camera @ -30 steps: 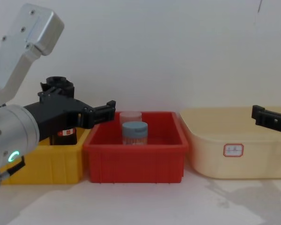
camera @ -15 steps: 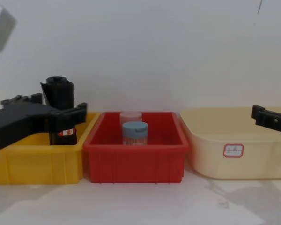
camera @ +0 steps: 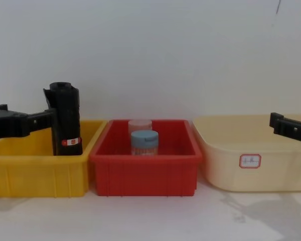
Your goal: Pick up the garbage bag with the one hand and transfer it to the other hand.
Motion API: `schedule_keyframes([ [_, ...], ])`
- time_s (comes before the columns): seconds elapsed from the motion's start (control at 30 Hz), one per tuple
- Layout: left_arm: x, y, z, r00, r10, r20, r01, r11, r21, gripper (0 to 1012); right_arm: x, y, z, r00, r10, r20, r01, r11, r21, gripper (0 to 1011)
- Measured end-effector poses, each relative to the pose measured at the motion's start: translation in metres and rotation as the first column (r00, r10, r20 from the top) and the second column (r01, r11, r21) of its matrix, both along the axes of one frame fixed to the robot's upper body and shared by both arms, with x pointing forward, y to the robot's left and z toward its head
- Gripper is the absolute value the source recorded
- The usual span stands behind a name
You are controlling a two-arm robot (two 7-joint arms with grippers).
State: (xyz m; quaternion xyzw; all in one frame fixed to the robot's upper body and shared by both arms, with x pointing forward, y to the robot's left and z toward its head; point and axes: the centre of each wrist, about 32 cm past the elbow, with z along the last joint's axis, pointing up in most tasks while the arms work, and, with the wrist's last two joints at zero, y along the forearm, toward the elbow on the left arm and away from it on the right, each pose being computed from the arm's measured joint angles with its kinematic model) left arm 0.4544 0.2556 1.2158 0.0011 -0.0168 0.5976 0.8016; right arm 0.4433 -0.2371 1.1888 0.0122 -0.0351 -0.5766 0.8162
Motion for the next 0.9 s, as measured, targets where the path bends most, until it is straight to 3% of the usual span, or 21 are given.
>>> schedule_keyframes([
  [0.23, 0.0118, 0.0032, 0.0057, 0.9996, 0.005, -0.027, -0.005, 1.0, -0.008, 1001, 0.0, 0.0, 0.0, 1.0, 0.0, 0.0, 0.0, 1.0, 0.0, 1000],
  [0.57, 0.0354, 0.0023, 0.0117, 0.9975, -0.036, -0.061, 0.035, 0.9993, -0.014, 1001, 0.0, 0.0, 0.0, 1.0, 0.0, 0.0, 0.0, 1.0, 0.0, 1000],
  [0.9, 0.0574, -0.0013, 0.0116, 0.994, -0.072, -0.082, 0.071, 0.9974, -0.013, 1001, 0.0, 0.0, 0.0, 1.0, 0.0, 0.0, 0.0, 1.0, 0.0, 1000],
])
